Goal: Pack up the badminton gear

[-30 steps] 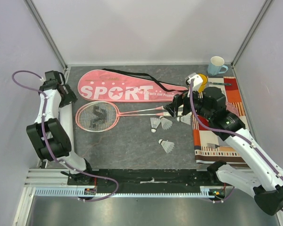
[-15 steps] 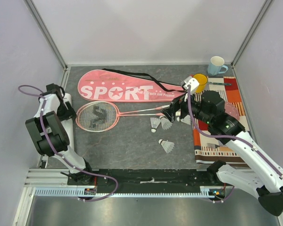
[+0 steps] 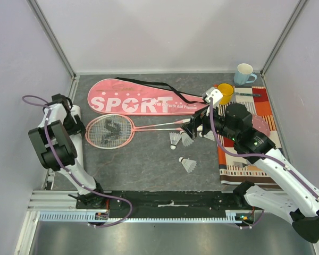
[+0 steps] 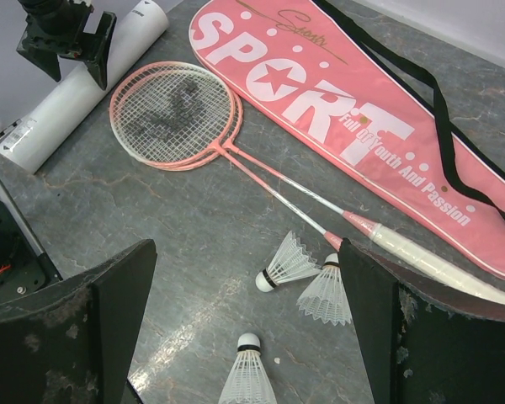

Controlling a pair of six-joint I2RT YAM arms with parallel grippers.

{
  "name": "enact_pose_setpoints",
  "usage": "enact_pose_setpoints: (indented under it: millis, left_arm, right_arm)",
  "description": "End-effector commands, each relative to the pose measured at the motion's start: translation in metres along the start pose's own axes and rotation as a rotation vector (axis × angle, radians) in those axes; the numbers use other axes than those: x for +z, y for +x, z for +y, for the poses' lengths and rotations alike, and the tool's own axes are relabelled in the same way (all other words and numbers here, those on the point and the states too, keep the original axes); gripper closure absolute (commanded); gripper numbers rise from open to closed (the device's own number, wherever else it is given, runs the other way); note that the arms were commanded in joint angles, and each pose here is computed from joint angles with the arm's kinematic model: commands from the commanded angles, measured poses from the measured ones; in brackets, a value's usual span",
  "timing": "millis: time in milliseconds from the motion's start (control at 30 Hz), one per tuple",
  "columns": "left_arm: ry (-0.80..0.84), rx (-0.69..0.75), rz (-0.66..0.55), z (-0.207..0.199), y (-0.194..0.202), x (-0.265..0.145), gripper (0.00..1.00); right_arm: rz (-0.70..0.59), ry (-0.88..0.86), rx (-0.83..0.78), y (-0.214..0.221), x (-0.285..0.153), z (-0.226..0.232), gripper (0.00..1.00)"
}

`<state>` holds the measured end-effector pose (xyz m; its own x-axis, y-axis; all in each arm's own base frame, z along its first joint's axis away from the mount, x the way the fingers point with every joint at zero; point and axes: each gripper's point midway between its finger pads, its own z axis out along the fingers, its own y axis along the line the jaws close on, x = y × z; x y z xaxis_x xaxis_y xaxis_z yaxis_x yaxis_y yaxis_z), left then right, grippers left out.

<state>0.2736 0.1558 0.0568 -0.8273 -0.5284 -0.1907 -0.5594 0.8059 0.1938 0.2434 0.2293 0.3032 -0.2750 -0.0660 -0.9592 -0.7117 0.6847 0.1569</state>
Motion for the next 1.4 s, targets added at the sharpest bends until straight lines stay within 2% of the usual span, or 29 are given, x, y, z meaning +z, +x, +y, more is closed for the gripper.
enact_pose_setpoints:
  millis: [0, 333, 733, 1067, 1167, 1367]
  left_arm:
    - [0.001, 0.057, 0.026, -0.001, -0.004, 0.004, 0.05]
    - [-0.042, 0.067, 0.045, -0.002, 0.002, 0.023, 0.08]
    - [-0.080, 0.059, 0.024, 0.004, -0.001, 0.024, 0.26]
    - [-0.140, -0.004, -0.045, 0.019, -0.014, -0.002, 0.39]
    - [-0.139, -0.048, -0.107, 0.022, -0.023, -0.019, 0.41]
    - [-0.018, -0.156, -0.267, 0.013, -0.048, -0.070, 0.47]
  right_arm:
    - [-0.043, 0.008, -0.028, -0.013, -0.003, 0.000, 0.02]
    - [-0.041, 0.014, -0.029, -0.013, -0.002, -0.002, 0.02]
    - [-0.039, 0.022, -0.028, -0.012, -0.002, -0.003, 0.02]
    - [-0.033, 0.002, -0.017, -0.013, 0.002, 0.000, 0.02]
    - [-0.024, -0.001, -0.011, -0.011, 0.005, 0.000, 0.02]
    - [0.003, -0.026, 0.013, -0.007, 0.013, 0.004, 0.02]
